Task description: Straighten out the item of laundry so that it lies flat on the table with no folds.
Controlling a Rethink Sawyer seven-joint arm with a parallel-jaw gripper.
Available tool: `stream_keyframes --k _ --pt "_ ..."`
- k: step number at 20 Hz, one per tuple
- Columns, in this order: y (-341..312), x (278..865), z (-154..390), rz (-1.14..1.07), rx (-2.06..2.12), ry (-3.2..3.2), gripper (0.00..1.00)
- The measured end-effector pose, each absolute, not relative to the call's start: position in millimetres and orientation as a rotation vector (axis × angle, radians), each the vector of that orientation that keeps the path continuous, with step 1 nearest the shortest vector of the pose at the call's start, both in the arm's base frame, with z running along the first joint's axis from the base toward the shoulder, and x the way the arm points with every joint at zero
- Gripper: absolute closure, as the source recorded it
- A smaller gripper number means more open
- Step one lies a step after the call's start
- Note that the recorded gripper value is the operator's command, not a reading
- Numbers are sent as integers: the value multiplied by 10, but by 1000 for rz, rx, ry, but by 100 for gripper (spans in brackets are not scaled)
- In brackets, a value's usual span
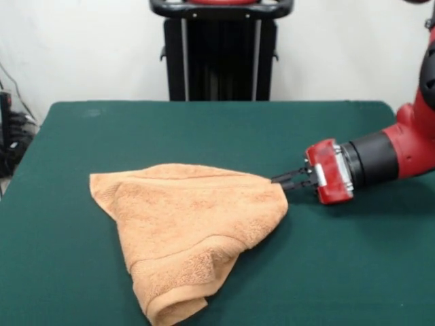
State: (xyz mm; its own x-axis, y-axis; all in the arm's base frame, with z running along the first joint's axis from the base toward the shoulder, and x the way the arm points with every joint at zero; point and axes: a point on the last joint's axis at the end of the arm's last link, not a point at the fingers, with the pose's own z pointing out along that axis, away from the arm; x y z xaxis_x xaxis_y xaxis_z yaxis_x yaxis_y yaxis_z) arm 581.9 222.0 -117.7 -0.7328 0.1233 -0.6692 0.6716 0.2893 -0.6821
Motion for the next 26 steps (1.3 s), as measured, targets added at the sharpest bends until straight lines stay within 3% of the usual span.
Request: stream_keyframes --k 13,26 --pt "2586 5914 -1133 -1273 900 2132 100" --pt "2805 5949 -1075 -1272 986 2182 100"
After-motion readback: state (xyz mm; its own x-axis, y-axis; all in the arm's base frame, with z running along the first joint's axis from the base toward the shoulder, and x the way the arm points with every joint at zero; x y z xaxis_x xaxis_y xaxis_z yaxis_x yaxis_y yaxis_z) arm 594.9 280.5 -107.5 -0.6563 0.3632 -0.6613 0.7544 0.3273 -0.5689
